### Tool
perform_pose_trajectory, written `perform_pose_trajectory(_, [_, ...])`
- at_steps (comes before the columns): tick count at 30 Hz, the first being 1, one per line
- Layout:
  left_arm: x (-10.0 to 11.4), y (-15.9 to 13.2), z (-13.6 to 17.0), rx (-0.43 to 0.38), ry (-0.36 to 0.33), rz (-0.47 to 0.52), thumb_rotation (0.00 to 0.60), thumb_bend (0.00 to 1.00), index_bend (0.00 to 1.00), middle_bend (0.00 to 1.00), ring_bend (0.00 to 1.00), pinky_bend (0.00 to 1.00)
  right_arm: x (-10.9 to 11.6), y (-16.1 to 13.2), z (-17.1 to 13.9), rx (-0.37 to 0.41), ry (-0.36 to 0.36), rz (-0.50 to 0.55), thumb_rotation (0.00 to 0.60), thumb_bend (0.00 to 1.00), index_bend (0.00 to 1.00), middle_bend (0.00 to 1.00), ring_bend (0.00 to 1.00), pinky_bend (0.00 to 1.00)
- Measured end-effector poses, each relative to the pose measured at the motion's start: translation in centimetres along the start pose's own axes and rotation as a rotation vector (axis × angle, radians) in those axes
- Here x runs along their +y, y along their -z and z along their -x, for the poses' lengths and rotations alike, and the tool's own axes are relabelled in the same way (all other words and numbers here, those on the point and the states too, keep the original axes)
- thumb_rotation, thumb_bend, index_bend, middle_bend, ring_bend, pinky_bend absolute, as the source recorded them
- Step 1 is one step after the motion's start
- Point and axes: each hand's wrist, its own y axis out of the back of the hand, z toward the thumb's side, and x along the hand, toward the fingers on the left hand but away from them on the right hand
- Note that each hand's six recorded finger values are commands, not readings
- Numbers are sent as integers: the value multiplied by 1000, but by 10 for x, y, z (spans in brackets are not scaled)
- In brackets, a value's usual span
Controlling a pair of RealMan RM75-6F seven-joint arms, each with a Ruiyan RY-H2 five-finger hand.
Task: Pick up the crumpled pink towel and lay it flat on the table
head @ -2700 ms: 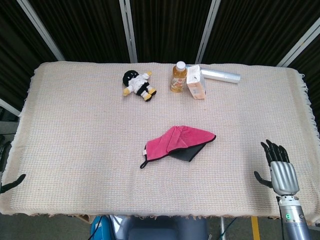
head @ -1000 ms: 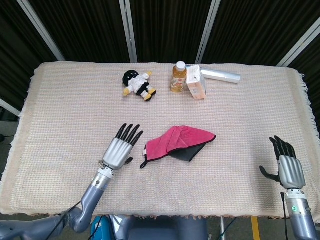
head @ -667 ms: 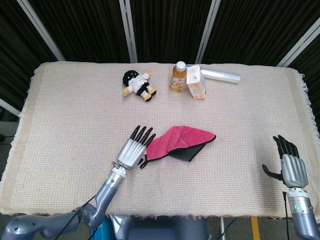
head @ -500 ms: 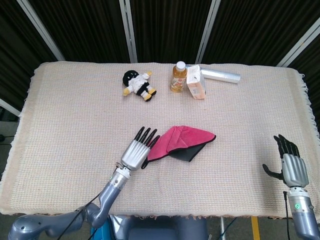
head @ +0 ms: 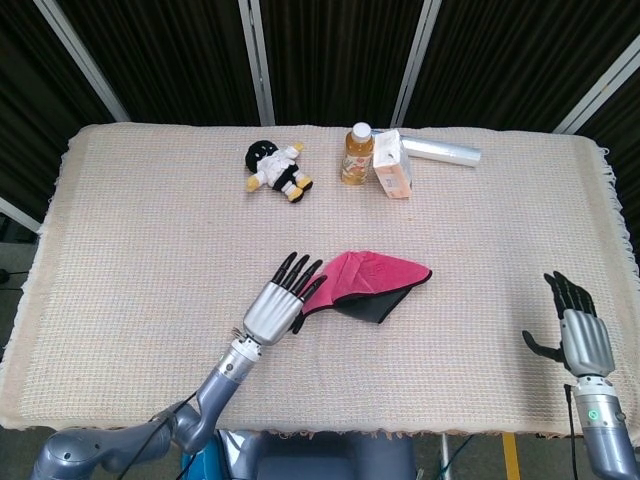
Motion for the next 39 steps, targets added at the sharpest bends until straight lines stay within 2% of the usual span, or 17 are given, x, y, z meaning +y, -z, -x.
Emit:
perform_pose_trajectory(5, [2, 5, 2, -2, -22, 15, 600, 344, 198, 60, 0, 0, -2, -2, -2, 5, -10, 3, 600, 275, 0, 0, 0, 0])
perform_pose_trajectory(12, [1, 5, 3, -7, -28, 19, 600, 414, 482, 85, 0, 0, -2, -3, -2, 6, -12, 8, 600, 275, 0, 0, 0, 0])
perform_pose_trajectory(15, [-1, 3, 3, -6, -28, 21, 600, 427, 530, 93, 0, 0, -2, -3, -2, 5, -13, 8, 600, 275, 0, 0, 0, 0])
perform_pose_trajectory(31, [3, 10, -1, 9, -52, 26, 600, 509, 600, 136, 0, 0, -4, -2, 0, 2, -22, 1, 600, 275, 0, 0, 0, 0])
perform_pose_trajectory(35, [13, 15, -9, 18, -75, 35, 600, 509, 600, 151, 0, 0, -7, -5, 3, 8, -33, 4, 600, 275, 0, 0, 0, 0])
perform_pose_trajectory(39, [34, 18, -28, 13, -111, 38, 600, 510, 590, 156, 0, 0, -10, -15, 8, 24, -45, 20, 600, 274, 0, 0, 0, 0])
